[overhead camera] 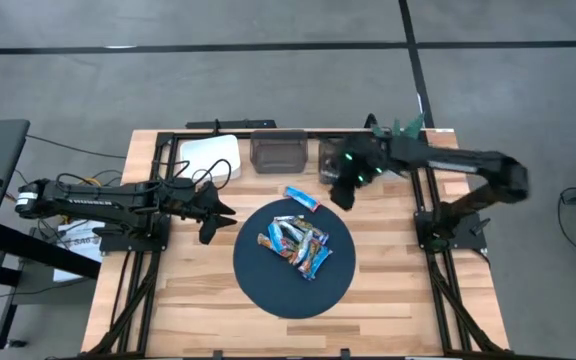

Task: Pick and place Granola Bars by type
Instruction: Put the yellow granola bar into the right black bin

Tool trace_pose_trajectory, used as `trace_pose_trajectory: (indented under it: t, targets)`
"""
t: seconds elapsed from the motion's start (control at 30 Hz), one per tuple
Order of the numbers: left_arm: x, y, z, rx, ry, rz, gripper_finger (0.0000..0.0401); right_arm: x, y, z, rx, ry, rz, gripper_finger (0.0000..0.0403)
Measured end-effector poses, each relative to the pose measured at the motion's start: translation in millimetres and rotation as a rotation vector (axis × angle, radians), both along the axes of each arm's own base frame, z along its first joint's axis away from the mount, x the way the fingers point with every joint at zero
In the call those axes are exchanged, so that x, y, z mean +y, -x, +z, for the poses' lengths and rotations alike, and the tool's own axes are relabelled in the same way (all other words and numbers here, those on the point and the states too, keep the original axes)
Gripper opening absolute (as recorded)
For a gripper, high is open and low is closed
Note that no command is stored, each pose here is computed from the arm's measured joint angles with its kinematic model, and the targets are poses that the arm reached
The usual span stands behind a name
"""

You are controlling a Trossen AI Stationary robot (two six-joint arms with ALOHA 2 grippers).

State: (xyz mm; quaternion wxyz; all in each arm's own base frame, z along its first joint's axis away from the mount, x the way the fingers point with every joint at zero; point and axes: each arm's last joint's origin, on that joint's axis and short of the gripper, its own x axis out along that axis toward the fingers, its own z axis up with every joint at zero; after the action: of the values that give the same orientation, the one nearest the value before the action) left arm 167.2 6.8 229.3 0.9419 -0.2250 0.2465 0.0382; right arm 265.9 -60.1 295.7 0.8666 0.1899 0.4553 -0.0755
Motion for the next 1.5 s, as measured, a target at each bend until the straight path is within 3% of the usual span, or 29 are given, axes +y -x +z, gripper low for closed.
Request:
trace_pose_trajectory:
  t: [0.1, 0.27, 0.6, 0.9, 1.17, 1.3, 1.5]
  targets:
    - [0.2, 0.0, 0.0, 0.002, 0.042, 0.031, 0.0153, 26.0, 13.3, -7.5, -0.139, -0.061, 0.022, 0.0119]
    - [0.1, -0.3, 0.0, 0.004, 0.114, 0.075, 0.0153, 59.8, 20.8, -29.7, -0.207, -0.165, 0.026, 0.0119]
    - [-24.0, -21.9, -15.2, 0.069, 0.154, -0.092, 0.0153, 106.3, 9.5, -55.3, -0.165, -0.114, 0.165, 0.0118]
    - [-42.2, -53.2, -55.8, 0.198, 0.015, -0.176, 0.0154, 118.1, 16.6, -48.0, -0.194, -0.101, 0.212, 0.0118]
    - [-44.2, -94.0, -70.5, 0.306, -0.27, -0.188, 0.0154, 113.9, 28.5, -31.0, -0.261, -0.095, 0.19, 0.0118]
    - [-39.5, -109.7, -80.1, 0.43, -0.32, -0.18, 0.0154, 110.7, 33.3, -24.0, -0.289, -0.109, 0.17, 0.0118]
    - [-39.0, -132.0, -84.3, 0.487, -0.381, -0.295, 0.0153, 109.5, 38.2, -19.0, -0.307, -0.108, 0.165, 0.0118]
